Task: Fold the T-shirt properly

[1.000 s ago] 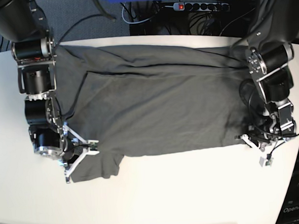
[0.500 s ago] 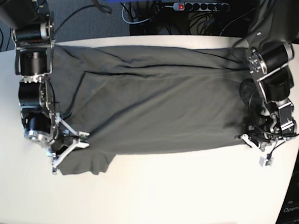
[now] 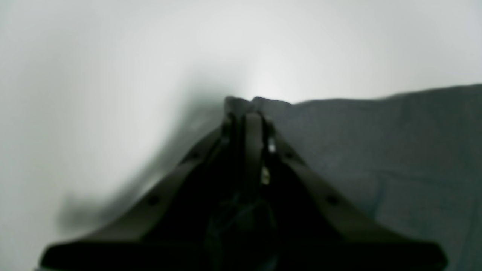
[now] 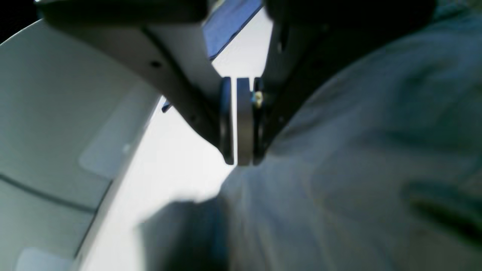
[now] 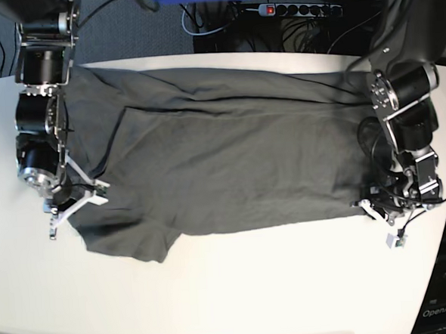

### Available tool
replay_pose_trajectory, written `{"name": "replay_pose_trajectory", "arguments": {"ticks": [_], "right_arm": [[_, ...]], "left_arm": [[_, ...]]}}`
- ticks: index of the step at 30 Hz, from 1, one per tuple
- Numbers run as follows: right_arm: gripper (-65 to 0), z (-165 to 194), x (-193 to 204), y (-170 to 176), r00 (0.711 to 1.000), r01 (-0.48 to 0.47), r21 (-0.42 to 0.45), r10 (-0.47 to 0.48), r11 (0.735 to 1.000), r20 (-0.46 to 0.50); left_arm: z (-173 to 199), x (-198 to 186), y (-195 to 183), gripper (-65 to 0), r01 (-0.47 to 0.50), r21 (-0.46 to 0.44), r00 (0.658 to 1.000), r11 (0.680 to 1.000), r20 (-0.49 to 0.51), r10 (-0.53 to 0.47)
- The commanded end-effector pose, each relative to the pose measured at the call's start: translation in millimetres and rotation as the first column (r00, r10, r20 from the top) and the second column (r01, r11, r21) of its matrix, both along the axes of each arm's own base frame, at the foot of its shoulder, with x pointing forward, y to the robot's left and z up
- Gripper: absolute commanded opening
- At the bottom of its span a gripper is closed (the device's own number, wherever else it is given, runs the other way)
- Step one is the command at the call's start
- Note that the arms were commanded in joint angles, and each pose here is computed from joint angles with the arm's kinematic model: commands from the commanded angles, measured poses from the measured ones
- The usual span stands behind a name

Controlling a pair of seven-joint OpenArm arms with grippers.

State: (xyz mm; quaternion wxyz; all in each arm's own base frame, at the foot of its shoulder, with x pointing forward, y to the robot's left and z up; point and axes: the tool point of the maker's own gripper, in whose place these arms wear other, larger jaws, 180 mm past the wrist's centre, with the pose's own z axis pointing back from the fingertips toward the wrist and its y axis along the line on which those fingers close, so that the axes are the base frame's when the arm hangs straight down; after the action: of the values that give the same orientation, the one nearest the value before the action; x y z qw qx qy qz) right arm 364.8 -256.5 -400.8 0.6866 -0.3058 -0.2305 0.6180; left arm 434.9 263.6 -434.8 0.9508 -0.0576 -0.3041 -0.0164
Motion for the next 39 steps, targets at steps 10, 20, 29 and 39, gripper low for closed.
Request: {"name": "replay_pose_trajectory", "arguments": {"ticks": [10, 20, 29, 39], "right_arm": [[-64.7, 9.9, 0.5, 4.6, 0.999, -0.016, -0.004, 0.016, 1.000, 0.035], [-64.7, 7.7, 10.0, 25.7, 0.996, -0.086, 0.036, 0.085, 0.996, 0.032], [-64.3, 24.3, 37.1, 52.1, 0.987, -0.148, 0.044, 0.145, 0.988, 0.076], [-64.1, 32.2, 47.5, 69.2, 0.976, -0.202, 0.028, 0.199, 0.979, 0.091]], "left_arm": [[20.1, -6.0, 3.5, -63.1, 0.046, 0.118, 0.998, 0.992, -0.036, -0.042], [20.2, -6.8, 1.6, -63.1, 0.050, 0.120, 0.998, 0.992, -0.043, -0.045], [12.5, -14.2, 1.6, -63.1, 0.052, 0.119, 0.997, 0.992, -0.060, -0.045], [10.0, -16.9, 2.0, -63.1, 0.050, 0.117, 0.997, 0.992, -0.066, -0.042]]}}
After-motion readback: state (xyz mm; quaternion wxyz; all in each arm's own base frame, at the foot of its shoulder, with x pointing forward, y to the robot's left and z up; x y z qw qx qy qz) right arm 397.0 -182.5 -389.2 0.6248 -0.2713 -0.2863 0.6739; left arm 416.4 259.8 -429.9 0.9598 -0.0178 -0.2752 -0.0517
